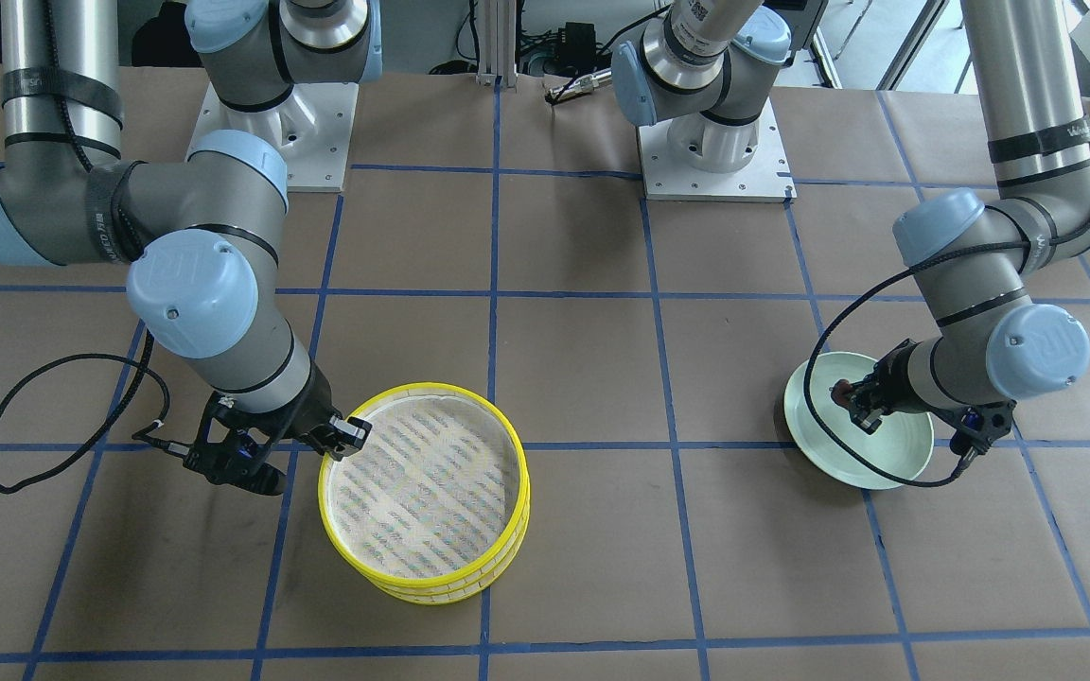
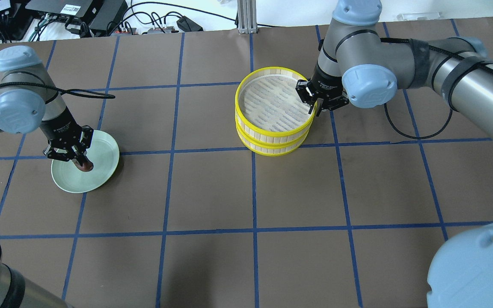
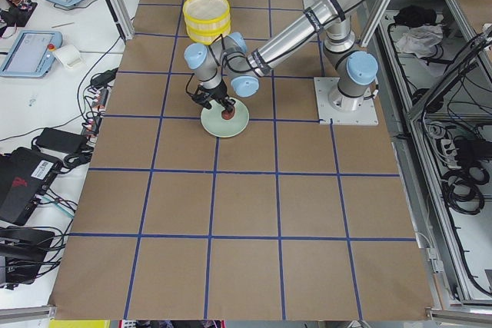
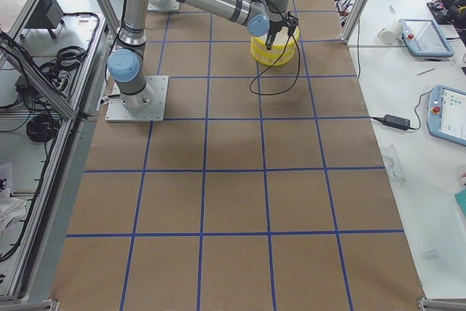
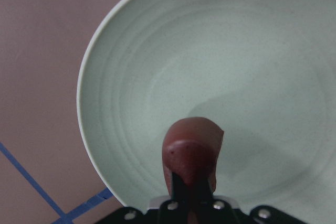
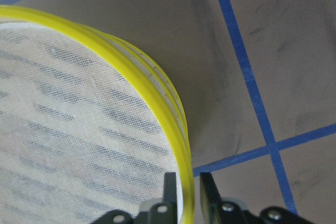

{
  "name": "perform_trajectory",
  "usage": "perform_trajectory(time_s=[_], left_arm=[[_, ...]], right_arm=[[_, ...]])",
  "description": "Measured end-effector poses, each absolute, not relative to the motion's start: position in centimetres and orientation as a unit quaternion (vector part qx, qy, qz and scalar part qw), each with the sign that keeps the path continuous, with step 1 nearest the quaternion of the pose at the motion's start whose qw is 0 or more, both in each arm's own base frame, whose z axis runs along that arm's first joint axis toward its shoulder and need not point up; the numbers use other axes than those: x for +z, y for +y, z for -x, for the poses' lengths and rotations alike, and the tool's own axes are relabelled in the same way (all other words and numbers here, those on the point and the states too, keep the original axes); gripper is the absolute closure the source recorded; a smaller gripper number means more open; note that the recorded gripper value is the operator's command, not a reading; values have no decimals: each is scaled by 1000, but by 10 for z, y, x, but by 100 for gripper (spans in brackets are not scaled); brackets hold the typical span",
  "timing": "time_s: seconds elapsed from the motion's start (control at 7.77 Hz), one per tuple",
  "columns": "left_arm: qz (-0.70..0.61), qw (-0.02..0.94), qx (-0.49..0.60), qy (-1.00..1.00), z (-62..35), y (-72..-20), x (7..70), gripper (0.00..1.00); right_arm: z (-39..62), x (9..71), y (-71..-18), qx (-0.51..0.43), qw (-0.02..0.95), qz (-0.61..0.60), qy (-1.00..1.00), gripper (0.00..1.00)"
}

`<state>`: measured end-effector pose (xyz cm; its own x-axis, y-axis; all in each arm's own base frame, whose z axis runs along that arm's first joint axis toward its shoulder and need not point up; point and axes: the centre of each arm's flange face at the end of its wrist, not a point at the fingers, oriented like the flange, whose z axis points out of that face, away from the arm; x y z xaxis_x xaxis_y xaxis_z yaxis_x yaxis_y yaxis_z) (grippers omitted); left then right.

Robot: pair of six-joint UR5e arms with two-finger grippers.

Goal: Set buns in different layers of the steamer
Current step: 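Grasp the brown bun on the green plate with the left gripper, then carry the brown bun to the steamer with the left gripper while the right releases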

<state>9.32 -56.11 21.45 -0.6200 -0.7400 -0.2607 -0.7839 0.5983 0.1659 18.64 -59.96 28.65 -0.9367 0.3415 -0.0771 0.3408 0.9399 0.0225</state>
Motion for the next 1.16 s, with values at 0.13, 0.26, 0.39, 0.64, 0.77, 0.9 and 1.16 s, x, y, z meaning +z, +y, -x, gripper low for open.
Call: perform_trajectory(time_s=[0.13,0.26,0.39,0.64,0.77,0.9,1.16], left_arm=[[430,73,120,892,-92,-566,228,100],[430,53,104,895,-86,-573,245,100],[429,26,85,899,-75,-581,266,100],[407,0,46,912,-39,-598,305,100],[391,-4,32,920,-15,-602,317,100],[375,-5,21,927,8,-605,325,100],[354,-9,-1,935,39,-605,339,100]], right_arm=[[-186,287,-600,4,40,-173,984,58],[-186,287,-600,4,40,-174,984,55],[-186,287,-600,3,40,-174,984,52],[-186,293,-601,-2,42,-173,984,47],[-185,303,-601,-10,44,-170,984,44],[-182,316,-602,-21,47,-165,985,44],[-164,341,-603,-34,43,-146,988,43]])
